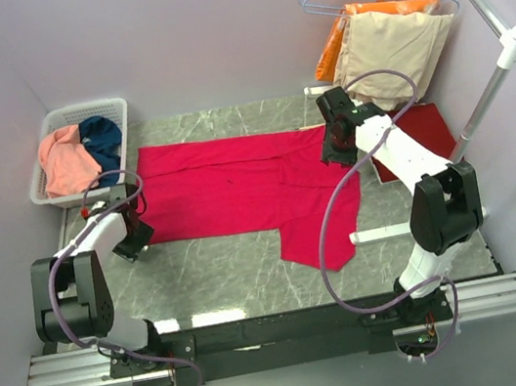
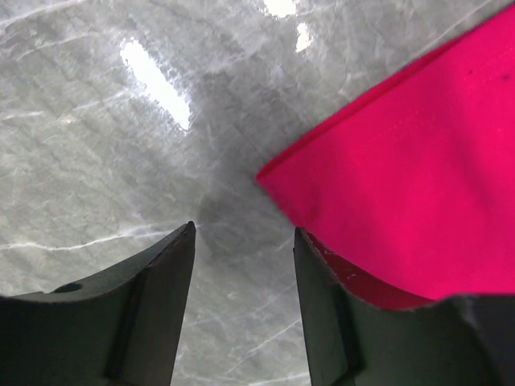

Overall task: Fold and stack the t-shirts
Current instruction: Fold the tshirt

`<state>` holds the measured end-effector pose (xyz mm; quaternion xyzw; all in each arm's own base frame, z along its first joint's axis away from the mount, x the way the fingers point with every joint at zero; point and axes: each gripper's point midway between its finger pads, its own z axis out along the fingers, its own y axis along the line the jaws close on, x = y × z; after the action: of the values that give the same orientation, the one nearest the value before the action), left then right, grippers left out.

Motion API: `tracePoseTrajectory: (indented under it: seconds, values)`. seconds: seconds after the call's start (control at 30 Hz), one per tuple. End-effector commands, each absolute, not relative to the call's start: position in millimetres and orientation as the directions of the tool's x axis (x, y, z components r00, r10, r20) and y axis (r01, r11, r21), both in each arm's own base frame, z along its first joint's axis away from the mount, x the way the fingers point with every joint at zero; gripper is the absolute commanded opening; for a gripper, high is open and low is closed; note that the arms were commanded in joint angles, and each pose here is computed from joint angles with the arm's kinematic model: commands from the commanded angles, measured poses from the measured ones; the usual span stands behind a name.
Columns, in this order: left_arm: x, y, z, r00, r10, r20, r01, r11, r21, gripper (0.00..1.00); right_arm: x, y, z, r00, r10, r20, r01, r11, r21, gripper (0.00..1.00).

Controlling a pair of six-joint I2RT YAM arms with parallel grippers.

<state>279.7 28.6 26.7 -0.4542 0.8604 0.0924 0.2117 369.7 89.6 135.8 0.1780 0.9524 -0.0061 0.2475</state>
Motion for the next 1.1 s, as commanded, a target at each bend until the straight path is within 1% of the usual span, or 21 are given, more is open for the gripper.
tracePoseTrajectory:
  seconds: [0.0,0.43,0.53,0.7,0.9,1.07]
  values:
    - [291,29,25,-0.464,-0.757,-0.461,-0.831,0.552,-0.07,0.57,366,87,144,-0.798,0.349,-0.492,0.362,0.929,0.072,0.46]
    - [318,35,35,-0.455,-0.744,-0.488,-0.833,0.55,-0.061,0.56,375,92,139,-0.812,0.347,-0.47,0.358,0.931,0.069,0.45]
    - [323,44,38,-0.433,-0.755,-0.492,-0.849,0.526,-0.06,0.56,378,94,136,-0.817,0.35,-0.459,0.36,0.93,0.069,0.44]
    - [333,42,45,-0.419,-0.76,-0.497,-0.843,0.529,-0.099,0.56,385,96,130,-0.827,0.339,-0.448,0.354,0.934,0.053,0.44]
    - [340,39,25,-0.454,-0.767,-0.453,-0.842,0.536,-0.063,0.55,395,98,128,-0.837,0.325,-0.439,0.346,0.938,0.036,0.43]
    - [347,37,22,-0.456,-0.771,-0.445,-0.84,0.539,-0.072,0.55,398,97,125,-0.843,0.319,-0.432,0.344,0.939,0.021,0.42]
